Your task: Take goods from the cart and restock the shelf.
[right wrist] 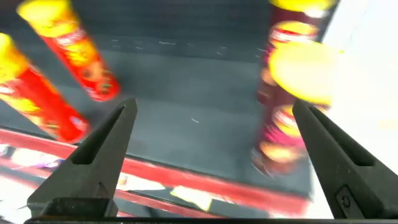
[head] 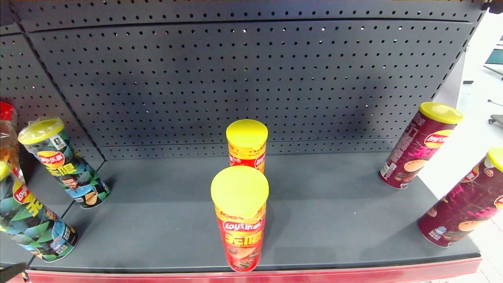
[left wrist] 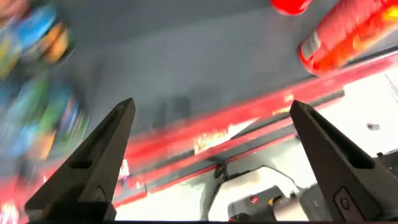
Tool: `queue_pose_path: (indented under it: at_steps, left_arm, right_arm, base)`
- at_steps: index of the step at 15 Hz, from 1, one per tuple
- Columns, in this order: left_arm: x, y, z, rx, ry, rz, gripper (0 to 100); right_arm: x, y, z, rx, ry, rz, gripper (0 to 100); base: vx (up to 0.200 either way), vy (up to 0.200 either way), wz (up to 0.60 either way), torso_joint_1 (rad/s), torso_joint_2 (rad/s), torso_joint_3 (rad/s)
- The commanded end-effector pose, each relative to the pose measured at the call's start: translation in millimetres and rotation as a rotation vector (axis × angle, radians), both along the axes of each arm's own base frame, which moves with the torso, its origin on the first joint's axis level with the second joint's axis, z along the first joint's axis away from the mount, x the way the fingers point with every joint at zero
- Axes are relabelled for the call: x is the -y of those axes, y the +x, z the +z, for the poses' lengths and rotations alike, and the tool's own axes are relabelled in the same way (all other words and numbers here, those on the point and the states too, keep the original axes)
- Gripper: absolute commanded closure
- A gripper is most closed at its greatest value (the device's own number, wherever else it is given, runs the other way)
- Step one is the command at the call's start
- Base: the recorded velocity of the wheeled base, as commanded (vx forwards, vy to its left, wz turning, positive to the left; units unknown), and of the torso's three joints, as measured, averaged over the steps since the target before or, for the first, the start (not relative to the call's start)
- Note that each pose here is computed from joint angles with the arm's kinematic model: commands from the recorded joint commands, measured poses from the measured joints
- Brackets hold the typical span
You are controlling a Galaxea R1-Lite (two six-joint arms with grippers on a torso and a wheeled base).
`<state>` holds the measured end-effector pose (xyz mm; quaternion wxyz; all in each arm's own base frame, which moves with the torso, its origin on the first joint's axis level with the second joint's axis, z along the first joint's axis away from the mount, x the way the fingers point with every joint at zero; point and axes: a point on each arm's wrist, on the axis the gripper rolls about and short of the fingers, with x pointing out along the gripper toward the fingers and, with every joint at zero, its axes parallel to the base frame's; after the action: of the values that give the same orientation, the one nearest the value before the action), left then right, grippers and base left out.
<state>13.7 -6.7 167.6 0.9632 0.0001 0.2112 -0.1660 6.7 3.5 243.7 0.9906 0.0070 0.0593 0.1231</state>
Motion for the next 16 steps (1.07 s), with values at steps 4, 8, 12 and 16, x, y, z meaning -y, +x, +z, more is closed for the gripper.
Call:
queue_pose_path:
  at_steps: [4, 8, 12, 16]
  left_arm:
    - [-5.3, -74, -45.7, 0.136, -0.014, 0.077, 0]
    - [-6.2, -67, -61.7, 0.078, 0.013, 0.127, 0]
    - [-7.5, -61, -68.9, 0.083, 0.03, 0.207, 0]
    - [-5.8, -36, -80.3, 0.318, -0.012, 0.198, 0]
  right_arm:
    - [1, -65, -55, -0.014, -0.049, -0.159, 0]
    - [-2, -52, -124, -0.103, -0.12, -0.262, 0]
    - [-1, -28, -155, -0.003, -0.108, -0.21, 0]
    - [2, -23, -158, 0.073, -0.115, -0.34, 0]
  base:
    - [0.0, 0.0, 0.0, 0.0, 0.0, 0.0]
    - [0.0, 0.0, 0.0, 0.0, 0.0, 0.0]
    - [0.0, 0.0, 0.0, 0.0, 0.0, 0.0]
    - [0.0, 0.0, 0.0, 0.0, 0.0, 0.0]
